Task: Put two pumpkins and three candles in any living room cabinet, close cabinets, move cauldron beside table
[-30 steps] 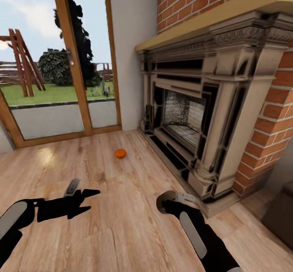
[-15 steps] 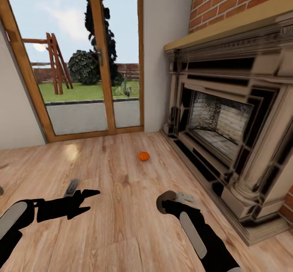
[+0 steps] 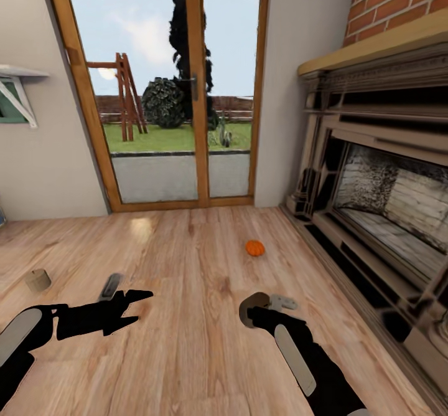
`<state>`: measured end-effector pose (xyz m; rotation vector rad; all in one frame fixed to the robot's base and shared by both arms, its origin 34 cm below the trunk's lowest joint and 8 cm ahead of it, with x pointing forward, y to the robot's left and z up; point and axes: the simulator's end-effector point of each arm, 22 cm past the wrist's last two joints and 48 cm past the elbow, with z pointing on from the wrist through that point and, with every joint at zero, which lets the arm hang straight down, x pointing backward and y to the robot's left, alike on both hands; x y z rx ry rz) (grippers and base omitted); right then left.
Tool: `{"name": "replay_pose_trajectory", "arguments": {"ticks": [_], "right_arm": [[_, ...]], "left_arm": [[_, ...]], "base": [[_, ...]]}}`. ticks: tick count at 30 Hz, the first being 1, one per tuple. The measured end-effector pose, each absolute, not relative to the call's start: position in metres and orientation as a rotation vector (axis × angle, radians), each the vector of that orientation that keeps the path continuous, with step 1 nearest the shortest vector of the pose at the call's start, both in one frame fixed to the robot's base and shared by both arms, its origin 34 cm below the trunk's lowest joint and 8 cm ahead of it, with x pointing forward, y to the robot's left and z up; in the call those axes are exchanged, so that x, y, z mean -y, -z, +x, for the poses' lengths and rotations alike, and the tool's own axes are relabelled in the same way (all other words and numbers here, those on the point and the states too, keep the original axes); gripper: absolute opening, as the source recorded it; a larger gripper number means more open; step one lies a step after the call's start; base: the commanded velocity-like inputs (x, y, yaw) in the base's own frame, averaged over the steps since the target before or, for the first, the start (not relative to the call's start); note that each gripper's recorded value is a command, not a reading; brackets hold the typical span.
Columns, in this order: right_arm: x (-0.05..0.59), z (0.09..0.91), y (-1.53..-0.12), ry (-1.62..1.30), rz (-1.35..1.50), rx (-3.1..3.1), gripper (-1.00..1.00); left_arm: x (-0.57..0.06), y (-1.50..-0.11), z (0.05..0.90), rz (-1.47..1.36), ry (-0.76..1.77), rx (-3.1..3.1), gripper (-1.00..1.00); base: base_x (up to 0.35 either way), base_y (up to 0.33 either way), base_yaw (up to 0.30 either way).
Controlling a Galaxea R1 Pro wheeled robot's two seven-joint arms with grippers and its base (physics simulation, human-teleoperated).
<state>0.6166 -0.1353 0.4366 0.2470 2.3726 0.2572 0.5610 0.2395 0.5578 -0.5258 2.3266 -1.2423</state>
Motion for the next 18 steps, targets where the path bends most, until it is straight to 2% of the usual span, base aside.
{"name": "replay_pose_trajectory", "arguments": {"ticks": [18], "right_arm": [[0.1296,0.6130,-0.4294,-0.255,0.223,-2.390,-1.00]], "left_arm": [[-0.2395,-0.5540,0.5612,-0.532,1.243,-2.333,1.00]], "base": [[0.322,0.088,0.292]]}}
